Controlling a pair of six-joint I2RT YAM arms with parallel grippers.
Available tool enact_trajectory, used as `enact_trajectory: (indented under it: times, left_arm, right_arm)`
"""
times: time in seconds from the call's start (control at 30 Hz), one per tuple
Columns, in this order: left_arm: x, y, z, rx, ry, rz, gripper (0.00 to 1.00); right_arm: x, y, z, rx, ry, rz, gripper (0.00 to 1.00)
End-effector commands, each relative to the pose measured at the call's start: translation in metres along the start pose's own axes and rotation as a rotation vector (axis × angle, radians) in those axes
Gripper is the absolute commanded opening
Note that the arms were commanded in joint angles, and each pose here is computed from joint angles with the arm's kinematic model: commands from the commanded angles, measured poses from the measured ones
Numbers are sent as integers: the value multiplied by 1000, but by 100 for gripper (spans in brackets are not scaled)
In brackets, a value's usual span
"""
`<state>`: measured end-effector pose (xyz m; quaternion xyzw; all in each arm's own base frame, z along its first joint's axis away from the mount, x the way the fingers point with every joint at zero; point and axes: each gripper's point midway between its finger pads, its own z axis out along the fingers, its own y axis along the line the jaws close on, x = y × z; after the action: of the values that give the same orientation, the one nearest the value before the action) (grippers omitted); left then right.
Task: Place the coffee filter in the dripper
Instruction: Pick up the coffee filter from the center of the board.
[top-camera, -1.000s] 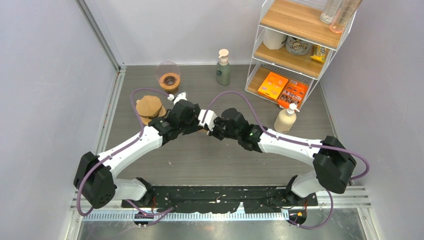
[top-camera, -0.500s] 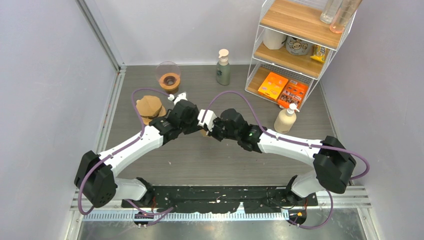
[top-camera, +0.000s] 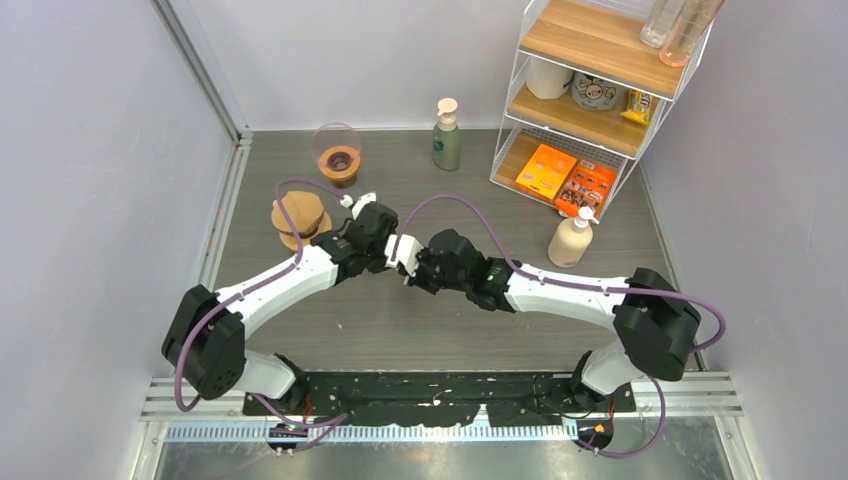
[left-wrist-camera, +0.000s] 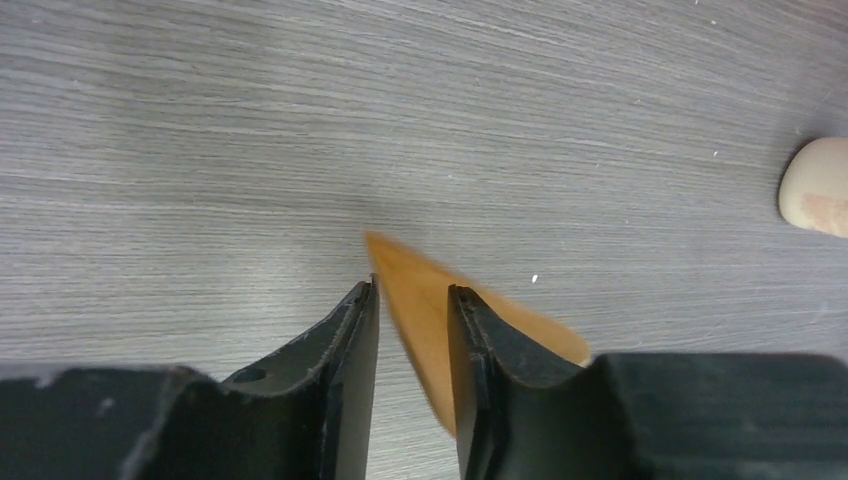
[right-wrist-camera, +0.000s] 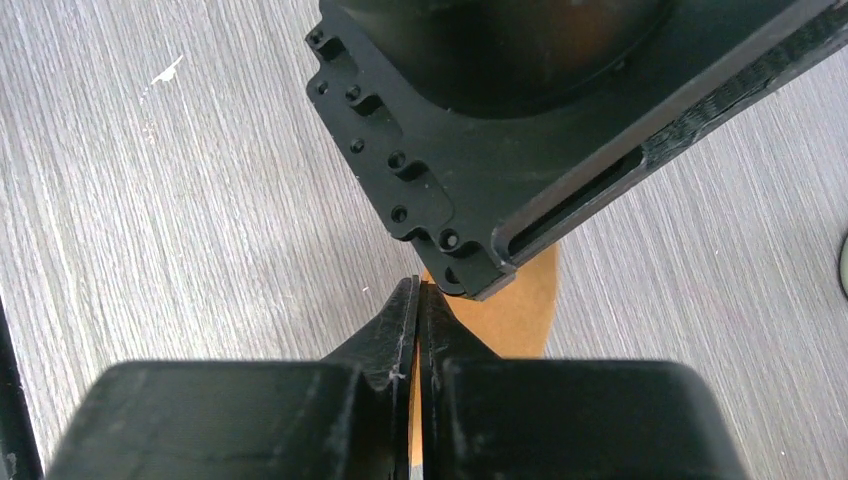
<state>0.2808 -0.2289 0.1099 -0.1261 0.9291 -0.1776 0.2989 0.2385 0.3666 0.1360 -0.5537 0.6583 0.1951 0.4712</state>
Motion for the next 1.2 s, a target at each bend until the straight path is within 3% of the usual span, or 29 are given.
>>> enact_trajectory:
  times: [0.0,0.17,0.3,0.33,0.43,0.63,0.73,0.97,1.17]
  left_arm:
    - [-17,-15,-7,21,-52,-17,30]
    - [-19,-12,-5,4,-62,-14,1]
    - [-20,-11,-3,2,-69,11,0]
    - [-22,-10,-3,-1,-78,15,0]
    - [-26,-9,-6,-5,-98,35,0]
    - [-33,-7,-11,2,-140,48,0]
    - [-36,-6,-15,-5,-151,49,0]
    - [-37,-5,-22,-16,-147,25,0]
    - [-35,-11,-26,-6,-117,-16,0]
  right_arm:
    - [-23,-2,5,39,-83,-6,5]
    - [-28,6,6,19,-129,33,5]
    - [-34,11,4,-5,-162,66,10]
    - [-36,12,3,-7,-170,72,19]
    - [-39,15,-4,-23,-169,101,63]
    - [-60,-6,-43,95,-250,205,94]
    - [-56,-29,-60,239,-258,292,96]
    - [-32,-57,-73,401,-233,496,95]
    - [-29,-55,-55,373,-237,585,95]
